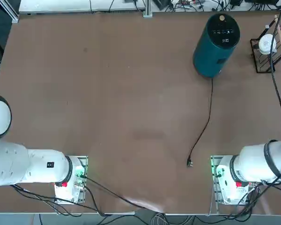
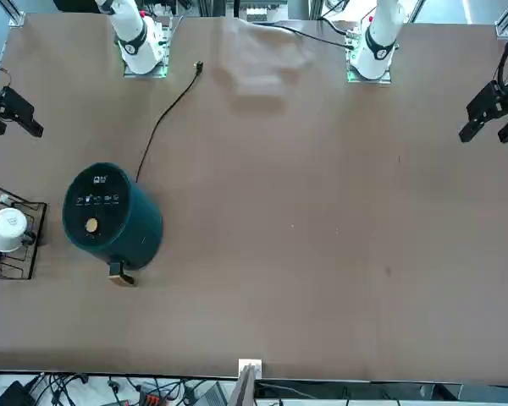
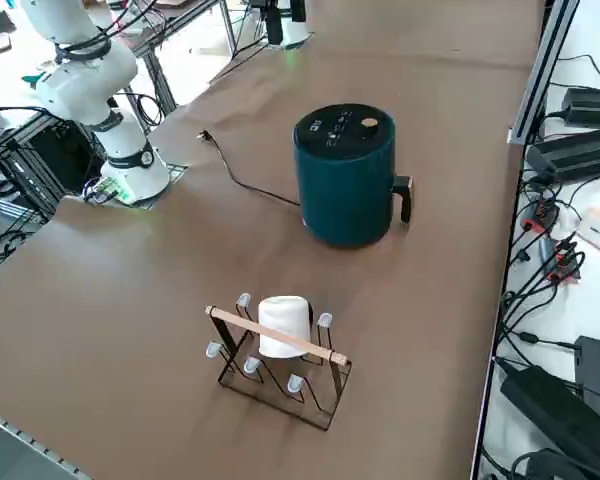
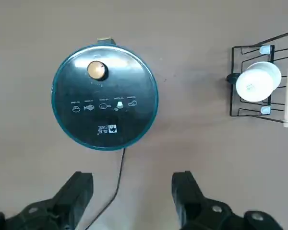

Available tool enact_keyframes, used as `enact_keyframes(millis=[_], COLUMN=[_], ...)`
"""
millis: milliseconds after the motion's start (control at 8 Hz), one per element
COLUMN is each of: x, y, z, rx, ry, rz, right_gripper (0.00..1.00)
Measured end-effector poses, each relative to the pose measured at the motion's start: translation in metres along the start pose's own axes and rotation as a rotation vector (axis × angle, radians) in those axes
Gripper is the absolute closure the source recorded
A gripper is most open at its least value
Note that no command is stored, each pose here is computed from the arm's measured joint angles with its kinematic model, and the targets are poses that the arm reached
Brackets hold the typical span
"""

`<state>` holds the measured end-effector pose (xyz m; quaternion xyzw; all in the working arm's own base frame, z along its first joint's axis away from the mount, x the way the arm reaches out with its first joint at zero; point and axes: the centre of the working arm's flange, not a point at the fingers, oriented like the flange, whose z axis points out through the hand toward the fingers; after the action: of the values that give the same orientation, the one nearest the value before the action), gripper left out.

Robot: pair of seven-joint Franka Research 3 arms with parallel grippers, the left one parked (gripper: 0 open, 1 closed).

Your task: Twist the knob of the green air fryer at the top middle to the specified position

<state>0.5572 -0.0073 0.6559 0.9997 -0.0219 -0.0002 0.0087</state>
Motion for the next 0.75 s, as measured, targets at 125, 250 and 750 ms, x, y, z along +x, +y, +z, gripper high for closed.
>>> enact_keyframes(millis=[125, 250, 750], x=[0.002, 0.007, 0.01], y=[-0.004, -0.013, -0.027], z=[0.006, 0.016, 0.036], rx=[0.003, 0.004, 0.004], ry=[-0.015, -0.036, -0.098], rz=[-0.02, -0.043, -0.068], right_gripper=[0.0, 0.0, 0.0])
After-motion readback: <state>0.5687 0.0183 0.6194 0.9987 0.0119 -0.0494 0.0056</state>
